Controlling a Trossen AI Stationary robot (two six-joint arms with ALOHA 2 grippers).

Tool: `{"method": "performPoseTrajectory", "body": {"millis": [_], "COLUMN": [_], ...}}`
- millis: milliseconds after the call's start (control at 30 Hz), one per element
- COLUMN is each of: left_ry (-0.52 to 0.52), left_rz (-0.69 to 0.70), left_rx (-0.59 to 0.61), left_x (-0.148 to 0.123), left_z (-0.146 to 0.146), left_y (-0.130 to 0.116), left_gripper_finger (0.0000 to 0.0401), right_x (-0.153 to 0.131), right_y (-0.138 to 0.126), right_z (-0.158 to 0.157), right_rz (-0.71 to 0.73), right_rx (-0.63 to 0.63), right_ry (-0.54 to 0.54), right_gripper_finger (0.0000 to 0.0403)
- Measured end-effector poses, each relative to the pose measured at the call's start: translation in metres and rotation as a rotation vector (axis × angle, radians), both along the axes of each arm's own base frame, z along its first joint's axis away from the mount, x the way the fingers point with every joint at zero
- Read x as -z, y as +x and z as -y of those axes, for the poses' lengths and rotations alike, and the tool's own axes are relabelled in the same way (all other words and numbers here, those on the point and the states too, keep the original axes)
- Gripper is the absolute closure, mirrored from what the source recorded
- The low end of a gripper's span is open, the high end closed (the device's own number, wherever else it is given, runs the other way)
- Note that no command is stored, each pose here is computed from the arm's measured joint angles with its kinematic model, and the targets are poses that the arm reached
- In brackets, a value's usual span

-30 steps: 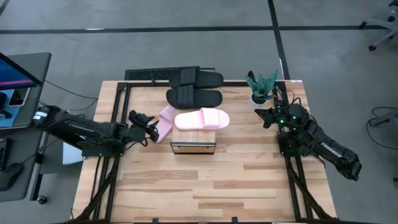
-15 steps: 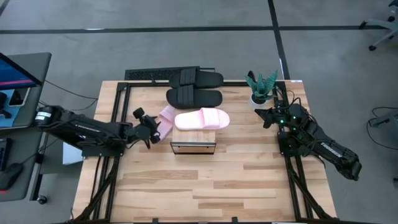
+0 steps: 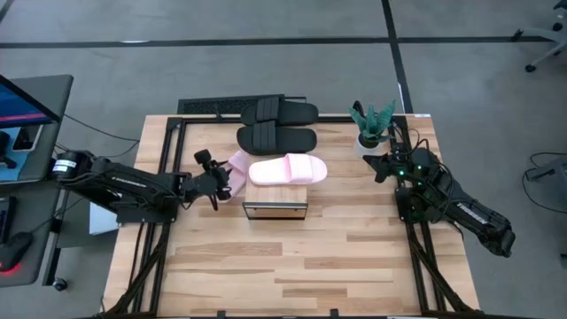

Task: Pick and place slides into the shelf
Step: Put the pink slide on the shelf

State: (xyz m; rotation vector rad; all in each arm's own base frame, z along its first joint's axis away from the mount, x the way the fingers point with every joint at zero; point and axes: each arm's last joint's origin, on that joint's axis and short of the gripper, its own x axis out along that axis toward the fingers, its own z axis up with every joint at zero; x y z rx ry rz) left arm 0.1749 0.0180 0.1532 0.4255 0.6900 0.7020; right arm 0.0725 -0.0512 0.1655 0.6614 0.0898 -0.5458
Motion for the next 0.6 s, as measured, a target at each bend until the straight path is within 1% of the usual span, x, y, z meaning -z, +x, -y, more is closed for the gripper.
{"method": "performPoseTrajectory", "body": {"millis": [133, 300, 600], "left_ry": [0.021, 0.018, -0.001], "left_rz": [-0.056, -0.163, -0.235], "left_rx": [0.021, 0.019, 0.031], "left_x": [-0.004, 0.005, 0.013], "left_z": [-0.006, -0.010, -0.010], "left_y": [0.007, 0.015, 0.035], "left_gripper_finger": [0.0269, 0.0269, 0.0269], "right_x": [0.000, 0.000, 0.000], "right_y": [0.000, 0.000, 0.000], "right_z": [0.000, 0.000, 0.000], "right_rz": [0.000, 0.000, 0.000], "right_rx": [0.000, 0.000, 0.000], "right_ry": [0.000, 0.000, 0.000], "right_gripper_finger": [0.0390, 0.0390, 0.0390]}}
